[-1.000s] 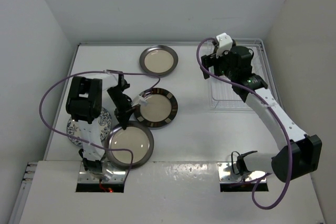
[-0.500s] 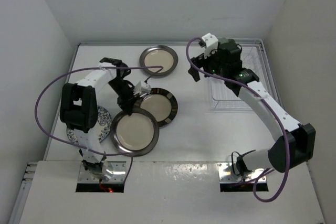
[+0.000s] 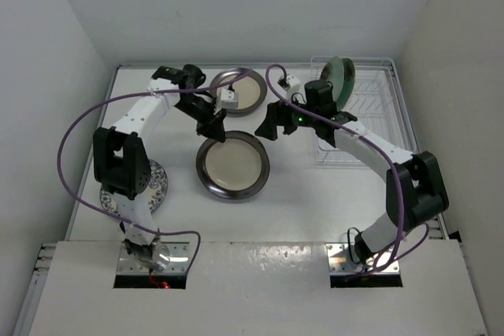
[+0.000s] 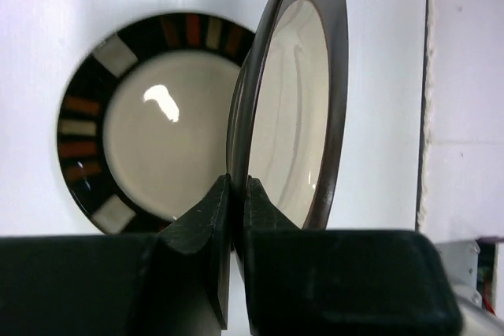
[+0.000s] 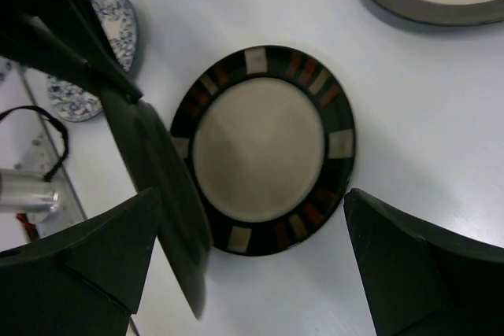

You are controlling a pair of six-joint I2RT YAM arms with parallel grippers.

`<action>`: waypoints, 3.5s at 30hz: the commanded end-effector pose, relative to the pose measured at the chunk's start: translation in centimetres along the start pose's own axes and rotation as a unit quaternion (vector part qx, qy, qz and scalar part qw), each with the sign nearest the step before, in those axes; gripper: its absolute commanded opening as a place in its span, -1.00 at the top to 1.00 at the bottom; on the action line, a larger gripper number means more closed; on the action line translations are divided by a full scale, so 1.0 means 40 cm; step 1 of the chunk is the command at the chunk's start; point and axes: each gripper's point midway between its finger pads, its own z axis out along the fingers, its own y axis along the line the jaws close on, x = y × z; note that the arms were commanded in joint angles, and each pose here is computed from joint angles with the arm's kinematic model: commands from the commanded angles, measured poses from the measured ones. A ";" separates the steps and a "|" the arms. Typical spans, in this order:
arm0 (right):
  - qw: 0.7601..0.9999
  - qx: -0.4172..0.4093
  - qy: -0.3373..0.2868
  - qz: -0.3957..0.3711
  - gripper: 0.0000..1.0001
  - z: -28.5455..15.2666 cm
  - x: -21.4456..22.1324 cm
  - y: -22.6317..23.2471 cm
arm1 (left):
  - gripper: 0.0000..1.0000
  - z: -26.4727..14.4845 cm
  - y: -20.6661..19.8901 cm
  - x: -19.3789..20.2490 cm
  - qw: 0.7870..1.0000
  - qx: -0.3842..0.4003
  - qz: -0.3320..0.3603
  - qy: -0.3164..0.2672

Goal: Load the plates into the dish rack

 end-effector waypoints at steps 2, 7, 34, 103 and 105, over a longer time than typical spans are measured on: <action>0.995 -0.081 -0.061 -0.009 -0.95 0.016 -0.042 0.080 | 1.00 0.021 -0.019 -0.067 0.996 0.048 -0.026 -0.072; 0.993 -0.108 -0.025 -0.037 -0.87 0.036 0.016 0.112 | 1.00 0.012 -0.013 -0.082 0.996 0.042 -0.017 -0.076; 0.982 0.004 -0.188 -0.013 1.00 -0.094 -0.303 0.065 | -0.50 -0.267 0.205 -0.230 0.963 -0.171 -0.096 -0.186; 0.757 0.611 -0.221 -0.074 0.34 -0.527 -0.295 -0.669 | -1.00 -0.343 0.302 0.003 0.921 -0.326 -0.201 -0.079; 0.752 0.612 -0.231 -0.076 0.34 -0.549 -0.309 -0.661 | -1.00 -0.343 0.302 0.003 0.921 -0.326 -0.201 -0.079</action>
